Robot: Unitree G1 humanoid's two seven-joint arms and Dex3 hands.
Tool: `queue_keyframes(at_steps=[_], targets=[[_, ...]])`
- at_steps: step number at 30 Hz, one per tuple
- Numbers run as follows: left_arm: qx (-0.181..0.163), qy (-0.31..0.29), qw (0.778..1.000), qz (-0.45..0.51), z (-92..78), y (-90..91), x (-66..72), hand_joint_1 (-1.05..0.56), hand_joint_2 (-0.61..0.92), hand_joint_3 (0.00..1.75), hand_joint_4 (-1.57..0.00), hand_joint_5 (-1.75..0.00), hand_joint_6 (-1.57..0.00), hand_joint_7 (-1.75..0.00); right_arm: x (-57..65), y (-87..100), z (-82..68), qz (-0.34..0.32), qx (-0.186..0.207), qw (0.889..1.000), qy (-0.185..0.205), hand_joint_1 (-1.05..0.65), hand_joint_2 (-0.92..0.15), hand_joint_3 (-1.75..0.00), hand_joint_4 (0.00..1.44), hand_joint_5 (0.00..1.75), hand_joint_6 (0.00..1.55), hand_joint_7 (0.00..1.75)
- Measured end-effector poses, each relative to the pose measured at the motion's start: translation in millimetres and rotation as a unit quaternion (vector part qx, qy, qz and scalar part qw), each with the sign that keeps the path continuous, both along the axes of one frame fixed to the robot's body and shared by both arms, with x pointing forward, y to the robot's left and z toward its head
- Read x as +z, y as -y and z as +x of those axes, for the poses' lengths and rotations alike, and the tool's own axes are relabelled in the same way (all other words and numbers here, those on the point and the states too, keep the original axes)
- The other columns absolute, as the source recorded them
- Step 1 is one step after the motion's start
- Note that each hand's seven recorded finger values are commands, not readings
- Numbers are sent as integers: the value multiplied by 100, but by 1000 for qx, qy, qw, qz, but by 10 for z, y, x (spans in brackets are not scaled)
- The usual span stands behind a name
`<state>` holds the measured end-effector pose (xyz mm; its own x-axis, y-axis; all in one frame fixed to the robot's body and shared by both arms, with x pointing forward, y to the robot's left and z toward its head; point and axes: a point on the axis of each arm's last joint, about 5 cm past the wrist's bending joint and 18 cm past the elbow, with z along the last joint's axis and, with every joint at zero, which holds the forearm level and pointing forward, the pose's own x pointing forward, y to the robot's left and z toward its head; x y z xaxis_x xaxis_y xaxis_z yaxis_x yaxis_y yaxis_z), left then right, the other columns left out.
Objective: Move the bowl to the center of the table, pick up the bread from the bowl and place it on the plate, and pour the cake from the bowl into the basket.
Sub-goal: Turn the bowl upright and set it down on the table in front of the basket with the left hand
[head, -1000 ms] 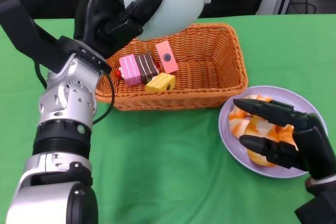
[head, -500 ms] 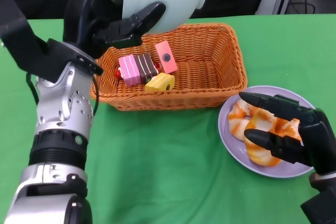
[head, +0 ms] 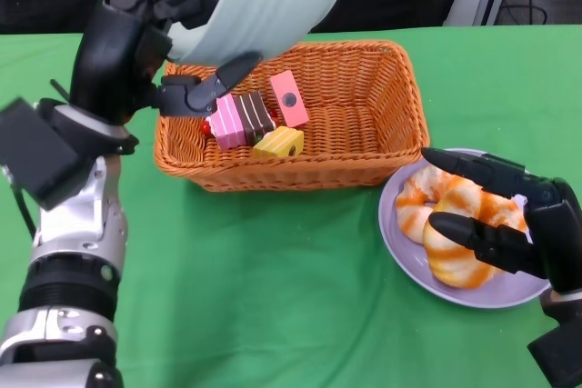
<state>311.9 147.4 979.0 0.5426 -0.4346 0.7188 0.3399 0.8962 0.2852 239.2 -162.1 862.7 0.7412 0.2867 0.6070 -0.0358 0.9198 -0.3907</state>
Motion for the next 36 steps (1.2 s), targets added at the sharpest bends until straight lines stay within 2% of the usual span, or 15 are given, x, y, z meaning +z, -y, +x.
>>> queue_keyframes(at_steps=[7, 13, 21, 24, 27, 31, 36], targets=[[61, 79, 994, 53, -89, -68, -63, -7, 77, 83, -64, -175, -63, -153, 25, -2, 25, 0, 4, 1000, 3, -54, -92, -9, 98, 16, 77, 1], [104, 138, 979, 112, -157, -136, -102, -3, 67, 91, -64, -174, -68, -144, 26, 0, 25, -1, 5, 1000, 2, -53, -92, -8, 98, 17, 77, 1], [166, 210, 952, 150, -204, -235, -140, -10, 84, 65, -73, -166, -71, -136, 18, 3, 28, -2, 5, 1000, -4, -53, -92, -7, 98, 17, 77, 1], [181, 233, 943, 156, -203, -263, -152, -12, 90, 54, -73, -166, -71, -139, 17, 1, 28, -2, 5, 1000, -5, -53, -92, -8, 98, 18, 78, 1], [190, 250, 935, 164, -205, -281, -194, -14, 92, 53, -71, -167, -67, -141, 17, 1, 28, -1, 4, 1000, -5, -54, -92, -9, 98, 18, 78, 1], [194, 260, 930, 174, -241, -307, -328, -14, 92, 51, -65, -174, -64, -143, 19, 4, 29, 0, 3, 1000, -4, -55, -92, -9, 98, 18, 77, 1], [199, 263, 924, 194, -291, -359, -500, -12, 92, 51, -63, -174, -62, -143, 24, 13, 32, 0, 4, 1000, -5, -54, -92, -9, 97, 18, 77, 0]])
